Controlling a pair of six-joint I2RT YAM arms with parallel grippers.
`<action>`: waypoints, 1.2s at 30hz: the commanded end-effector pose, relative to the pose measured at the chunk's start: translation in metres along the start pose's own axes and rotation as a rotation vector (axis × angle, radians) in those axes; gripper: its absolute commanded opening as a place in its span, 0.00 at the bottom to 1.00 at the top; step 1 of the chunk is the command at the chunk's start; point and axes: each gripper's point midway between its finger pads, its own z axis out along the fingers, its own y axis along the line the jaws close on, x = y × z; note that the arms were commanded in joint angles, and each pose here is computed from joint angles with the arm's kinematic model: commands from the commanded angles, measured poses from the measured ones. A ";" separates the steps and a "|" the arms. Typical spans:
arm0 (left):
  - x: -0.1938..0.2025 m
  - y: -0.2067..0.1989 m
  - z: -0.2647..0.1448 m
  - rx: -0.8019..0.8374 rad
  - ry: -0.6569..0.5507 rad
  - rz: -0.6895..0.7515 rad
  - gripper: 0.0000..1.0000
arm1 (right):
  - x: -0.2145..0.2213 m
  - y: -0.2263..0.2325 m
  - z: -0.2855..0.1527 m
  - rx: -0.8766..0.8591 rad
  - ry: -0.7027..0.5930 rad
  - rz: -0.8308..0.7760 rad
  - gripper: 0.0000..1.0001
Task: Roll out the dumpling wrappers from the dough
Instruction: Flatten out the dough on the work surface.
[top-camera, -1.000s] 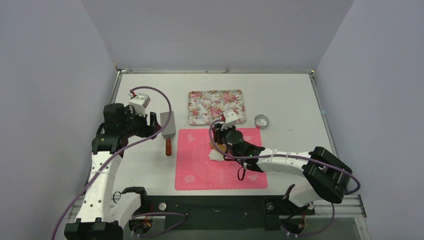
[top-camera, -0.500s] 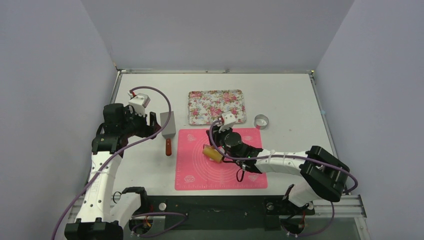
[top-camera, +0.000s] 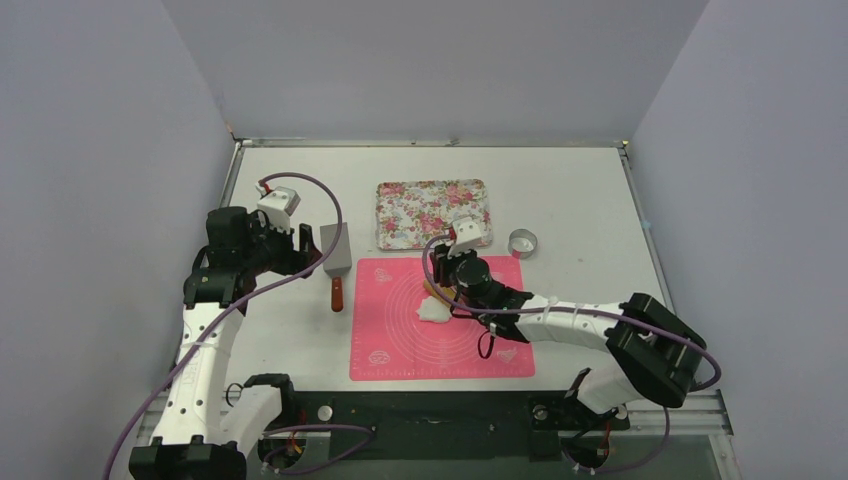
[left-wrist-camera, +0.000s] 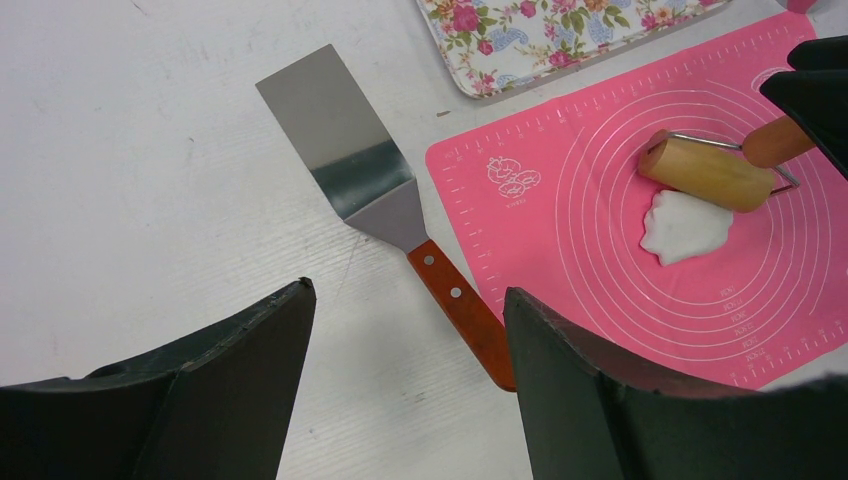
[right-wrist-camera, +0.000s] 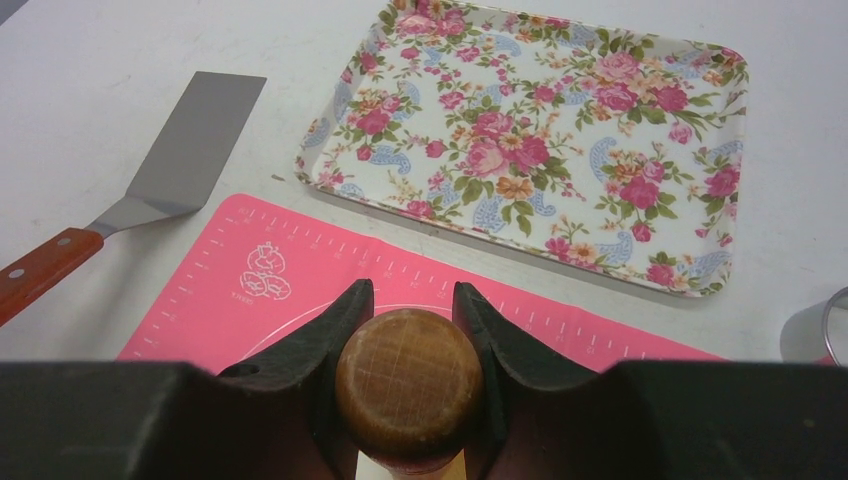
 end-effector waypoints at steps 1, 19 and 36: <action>-0.022 0.000 -0.006 0.003 -0.067 0.031 0.68 | 0.037 0.034 -0.007 -0.080 0.093 -0.018 0.00; -0.025 -0.001 -0.005 0.011 -0.071 0.026 0.68 | 0.059 0.063 -0.015 -0.155 0.132 0.012 0.00; -0.028 -0.001 -0.006 0.013 -0.079 0.024 0.68 | 0.080 0.083 -0.030 -0.208 0.184 0.018 0.00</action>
